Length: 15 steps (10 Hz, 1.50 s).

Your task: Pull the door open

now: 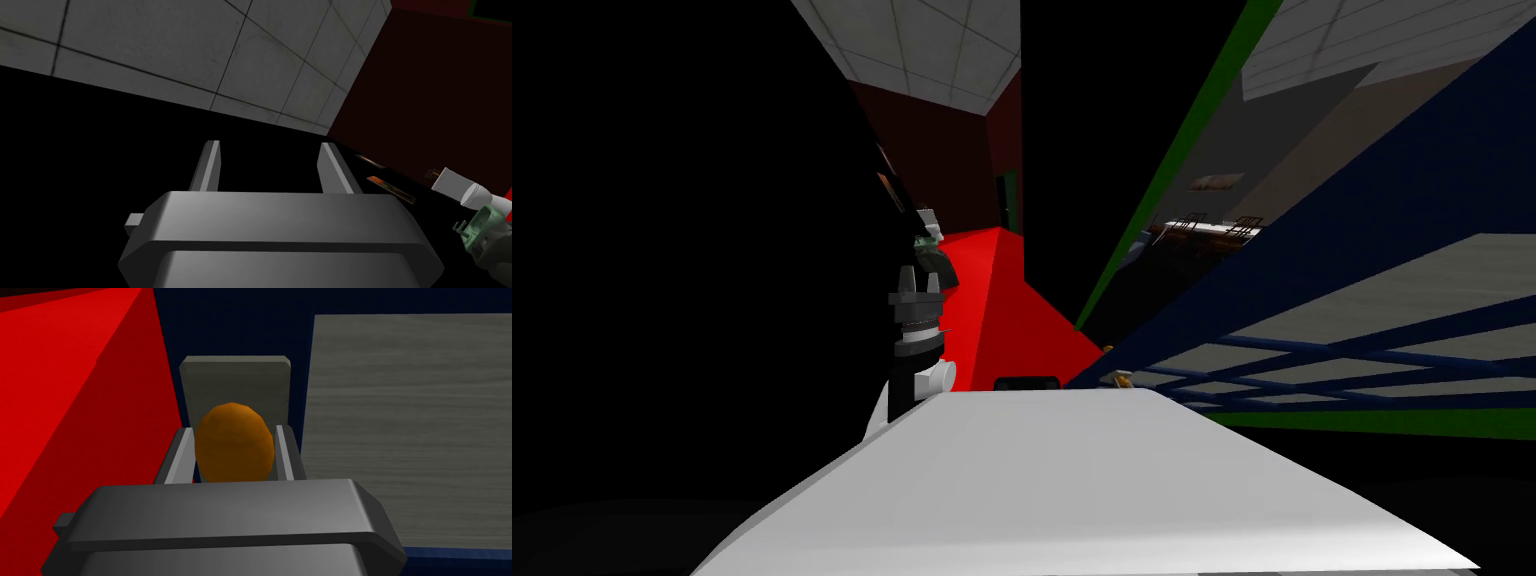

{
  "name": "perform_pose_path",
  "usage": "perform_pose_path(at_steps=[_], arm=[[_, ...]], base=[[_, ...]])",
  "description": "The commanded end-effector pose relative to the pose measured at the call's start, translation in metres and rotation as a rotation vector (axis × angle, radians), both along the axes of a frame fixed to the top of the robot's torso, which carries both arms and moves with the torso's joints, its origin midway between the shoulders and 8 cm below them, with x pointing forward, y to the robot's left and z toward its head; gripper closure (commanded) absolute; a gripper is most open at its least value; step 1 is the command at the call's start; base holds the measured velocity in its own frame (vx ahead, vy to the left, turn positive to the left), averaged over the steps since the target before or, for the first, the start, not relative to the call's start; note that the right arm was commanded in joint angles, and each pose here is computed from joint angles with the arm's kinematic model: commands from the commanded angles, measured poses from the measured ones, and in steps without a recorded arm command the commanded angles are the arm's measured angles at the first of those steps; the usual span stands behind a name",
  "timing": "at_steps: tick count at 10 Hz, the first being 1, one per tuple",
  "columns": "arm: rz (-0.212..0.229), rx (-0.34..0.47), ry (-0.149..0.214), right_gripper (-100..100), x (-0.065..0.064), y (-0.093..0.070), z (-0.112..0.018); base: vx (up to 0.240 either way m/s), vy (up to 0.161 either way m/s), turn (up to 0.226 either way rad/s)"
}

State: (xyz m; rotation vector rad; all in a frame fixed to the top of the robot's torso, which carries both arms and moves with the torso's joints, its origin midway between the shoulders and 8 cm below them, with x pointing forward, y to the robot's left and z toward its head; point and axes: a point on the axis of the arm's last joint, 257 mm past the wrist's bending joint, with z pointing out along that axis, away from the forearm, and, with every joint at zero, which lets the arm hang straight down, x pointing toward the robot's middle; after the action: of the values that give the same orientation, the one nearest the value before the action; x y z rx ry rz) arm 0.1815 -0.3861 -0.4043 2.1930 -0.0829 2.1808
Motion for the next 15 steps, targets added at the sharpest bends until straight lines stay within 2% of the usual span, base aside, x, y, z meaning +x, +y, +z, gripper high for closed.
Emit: perform_pose_path(at_steps=[1,2,6,7,12,13,14,15], arm=[[-0.004,0.001,-0.001,100,-0.01,0.003,-0.003],[-0.004,0.001,-0.001,100,-0.01,0.003,-0.003],[-0.034,0.001,-0.003,100,-0.041,0.007,-0.002],[-0.049,0.001,-0.004,100,-0.057,0.009,-0.002],[-0.09,-0.004,-0.005,100,-0.1,0.017,0.003],[-0.09,-0.004,-0.005,100,-0.1,0.017,0.003],[-0.095,-0.004,-0.005,100,-0.105,0.018,0.004],[-0.092,-0.003,0.004,100,-0.103,0.018,0.002]], base=[[-0.073,-0.033,0.157],[-0.027,-0.006,0.001],[-0.067,-0.02,0.176],[-0.157,-0.033,0.32],[-0.147,-0.026,0.202],[-0.096,-0.013,0.058],[-0.064,-0.026,0.07],[-0.028,-0.013,0.022]])
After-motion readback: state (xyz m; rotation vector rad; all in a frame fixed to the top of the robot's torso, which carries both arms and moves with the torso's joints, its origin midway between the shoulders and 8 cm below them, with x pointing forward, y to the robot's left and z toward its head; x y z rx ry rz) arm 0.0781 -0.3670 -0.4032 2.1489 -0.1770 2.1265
